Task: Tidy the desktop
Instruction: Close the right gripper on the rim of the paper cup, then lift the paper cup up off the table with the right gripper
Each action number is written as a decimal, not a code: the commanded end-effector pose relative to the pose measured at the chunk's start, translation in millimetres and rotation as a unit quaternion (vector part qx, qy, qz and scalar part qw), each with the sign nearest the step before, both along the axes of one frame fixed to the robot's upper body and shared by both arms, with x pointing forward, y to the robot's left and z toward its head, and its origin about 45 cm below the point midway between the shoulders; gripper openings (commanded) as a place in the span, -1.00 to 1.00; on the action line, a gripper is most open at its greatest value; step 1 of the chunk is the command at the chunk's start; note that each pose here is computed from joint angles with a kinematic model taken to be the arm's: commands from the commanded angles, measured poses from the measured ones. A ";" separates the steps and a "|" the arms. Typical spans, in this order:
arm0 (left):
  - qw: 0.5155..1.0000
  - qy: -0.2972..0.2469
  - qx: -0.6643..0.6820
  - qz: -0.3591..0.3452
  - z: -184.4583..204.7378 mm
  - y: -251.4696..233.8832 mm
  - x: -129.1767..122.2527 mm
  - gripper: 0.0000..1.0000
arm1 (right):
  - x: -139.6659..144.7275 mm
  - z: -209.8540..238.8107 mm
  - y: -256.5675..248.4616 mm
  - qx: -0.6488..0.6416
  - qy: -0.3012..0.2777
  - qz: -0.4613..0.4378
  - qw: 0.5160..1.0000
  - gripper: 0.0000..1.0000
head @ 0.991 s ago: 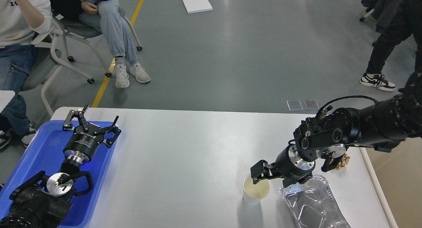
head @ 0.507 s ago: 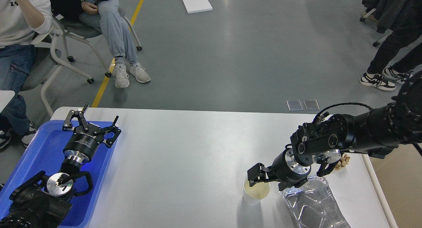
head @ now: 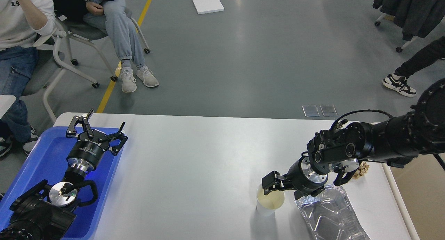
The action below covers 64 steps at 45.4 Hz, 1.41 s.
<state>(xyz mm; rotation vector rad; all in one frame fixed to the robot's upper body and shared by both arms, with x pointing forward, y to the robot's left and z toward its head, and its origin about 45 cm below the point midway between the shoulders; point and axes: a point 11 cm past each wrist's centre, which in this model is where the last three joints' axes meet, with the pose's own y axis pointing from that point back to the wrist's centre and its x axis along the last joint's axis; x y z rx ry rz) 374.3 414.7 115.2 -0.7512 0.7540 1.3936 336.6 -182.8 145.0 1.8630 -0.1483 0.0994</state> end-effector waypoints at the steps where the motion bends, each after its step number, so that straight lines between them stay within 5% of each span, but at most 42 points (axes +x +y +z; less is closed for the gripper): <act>1: 1.000 0.000 0.000 0.000 0.1 0.0 0.0 1.00 | -2.2 -4.3 -2.6 -0.010 -0.001 0.018 1.000 0.94; 34: 1.000 0.000 0.000 0.000 0.1 0.0 0.0 1.00 | -4.1 -5.4 -4.2 -0.023 -0.005 0.049 0.999 0.05; 49: 1.000 0.000 0.000 0.000 0.1 0.0 0.0 1.00 | -7.8 -6.4 -4.2 -0.023 0.002 0.051 0.998 -0.99; 64: 1.000 0.000 -0.001 0.000 -0.3 -0.7 0.1 1.00 | -10.2 -6.3 -4.1 -0.024 0.008 0.052 0.998 -1.00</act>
